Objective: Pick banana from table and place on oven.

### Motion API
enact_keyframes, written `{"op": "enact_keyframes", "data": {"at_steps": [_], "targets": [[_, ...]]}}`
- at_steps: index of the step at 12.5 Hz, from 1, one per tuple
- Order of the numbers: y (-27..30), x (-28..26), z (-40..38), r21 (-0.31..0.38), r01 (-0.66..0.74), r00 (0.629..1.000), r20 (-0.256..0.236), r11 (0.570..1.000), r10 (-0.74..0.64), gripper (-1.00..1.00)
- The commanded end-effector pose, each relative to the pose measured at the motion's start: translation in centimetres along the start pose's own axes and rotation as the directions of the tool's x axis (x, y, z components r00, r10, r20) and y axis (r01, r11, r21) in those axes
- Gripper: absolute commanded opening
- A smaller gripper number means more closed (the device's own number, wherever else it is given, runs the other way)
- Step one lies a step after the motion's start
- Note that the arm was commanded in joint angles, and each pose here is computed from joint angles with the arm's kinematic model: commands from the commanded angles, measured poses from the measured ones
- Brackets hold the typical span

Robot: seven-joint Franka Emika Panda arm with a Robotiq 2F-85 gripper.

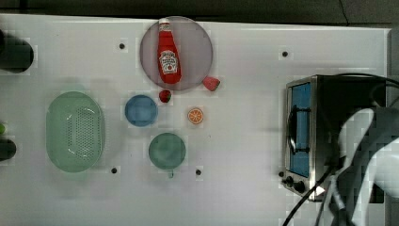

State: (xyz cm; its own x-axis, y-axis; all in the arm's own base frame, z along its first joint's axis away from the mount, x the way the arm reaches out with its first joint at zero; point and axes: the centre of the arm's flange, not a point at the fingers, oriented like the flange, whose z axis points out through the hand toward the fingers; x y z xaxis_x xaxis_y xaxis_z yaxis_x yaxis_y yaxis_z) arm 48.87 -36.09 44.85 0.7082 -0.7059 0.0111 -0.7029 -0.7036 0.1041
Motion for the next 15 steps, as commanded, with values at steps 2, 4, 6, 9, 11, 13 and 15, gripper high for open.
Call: {"op": "enact_keyframes", "data": {"at_steps": [2, 4, 6, 9, 11, 13, 15], "targets": [[-8.7, -6.7, -11.9, 0.112, -0.056, 0.998, 0.022, 0.992, 0.054, 1.0], [-11.2, -11.4, -15.3, 0.096, -0.192, 0.978, 0.107, 0.977, 0.182, 1.0], [-14.1, -15.7, -18.7, 0.103, -0.272, 0.959, 0.107, 0.957, 0.261, 1.0], [-18.1, -20.9, -22.4, 0.129, -0.212, 0.977, 0.037, 0.969, 0.209, 1.0], [-19.1, -22.7, -23.3, 0.099, -0.168, 0.985, -0.011, 0.981, 0.17, 1.0], [-19.8, -23.9, -23.4, 0.079, -0.144, 0.989, -0.007, 0.986, 0.145, 1.0], [-20.0, -24.1, -23.5, 0.08, -0.139, 0.99, -0.009, 0.987, 0.14, 1.0]]}}
